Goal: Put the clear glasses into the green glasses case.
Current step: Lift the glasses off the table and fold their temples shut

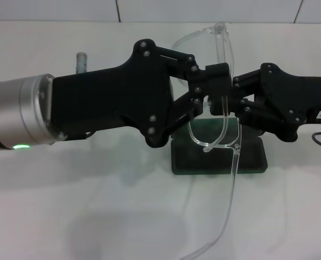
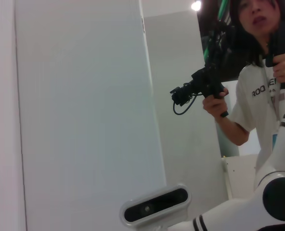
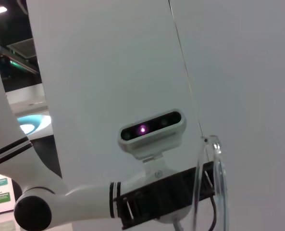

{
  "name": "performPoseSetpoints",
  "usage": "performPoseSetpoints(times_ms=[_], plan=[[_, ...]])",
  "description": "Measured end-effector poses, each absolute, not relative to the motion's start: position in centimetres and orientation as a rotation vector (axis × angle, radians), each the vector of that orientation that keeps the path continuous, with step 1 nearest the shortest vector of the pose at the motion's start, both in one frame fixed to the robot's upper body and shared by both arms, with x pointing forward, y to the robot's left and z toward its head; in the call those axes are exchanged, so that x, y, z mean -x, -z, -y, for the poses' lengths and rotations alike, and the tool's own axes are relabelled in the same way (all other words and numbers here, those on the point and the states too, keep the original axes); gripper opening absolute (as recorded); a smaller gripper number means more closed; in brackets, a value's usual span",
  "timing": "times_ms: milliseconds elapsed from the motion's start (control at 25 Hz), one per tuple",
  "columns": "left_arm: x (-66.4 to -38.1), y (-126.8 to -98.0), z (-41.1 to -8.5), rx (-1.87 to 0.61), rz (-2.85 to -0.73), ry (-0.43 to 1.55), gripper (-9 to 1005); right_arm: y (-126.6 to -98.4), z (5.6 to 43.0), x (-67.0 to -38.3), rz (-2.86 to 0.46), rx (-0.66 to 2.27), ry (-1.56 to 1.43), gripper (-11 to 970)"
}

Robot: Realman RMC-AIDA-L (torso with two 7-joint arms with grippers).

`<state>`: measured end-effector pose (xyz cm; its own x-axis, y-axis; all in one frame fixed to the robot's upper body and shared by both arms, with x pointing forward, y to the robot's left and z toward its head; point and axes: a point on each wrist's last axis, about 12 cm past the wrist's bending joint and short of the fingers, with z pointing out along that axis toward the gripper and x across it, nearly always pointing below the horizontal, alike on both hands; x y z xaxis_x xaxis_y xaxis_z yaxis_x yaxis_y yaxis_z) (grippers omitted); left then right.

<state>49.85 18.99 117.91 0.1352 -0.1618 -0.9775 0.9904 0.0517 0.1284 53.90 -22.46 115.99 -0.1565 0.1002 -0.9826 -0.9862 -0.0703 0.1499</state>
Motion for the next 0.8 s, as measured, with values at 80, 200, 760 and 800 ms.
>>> performPoseSetpoints(times_ms=[80,200,760,800], plan=[[-49.81,-117.66,-18.67,-1.122,-1.007,1.137,68,-115.88,22.49,-53.88,-1.211,1.095,-1.415,103],[-49.75,-117.38,-18.28,-1.133,-1.004,1.119,68,-115.73,22.50,-53.85,-1.215,1.089,-1.416,103],[-49.45,-117.59,-18.65,-1.119,-0.980,1.094,68,-115.41,22.82,-54.05,-1.244,1.063,-1.384,102],[-49.44,-117.53,-18.64,-1.120,-0.978,1.090,68,-115.41,22.82,-54.05,-1.245,1.063,-1.384,102]])
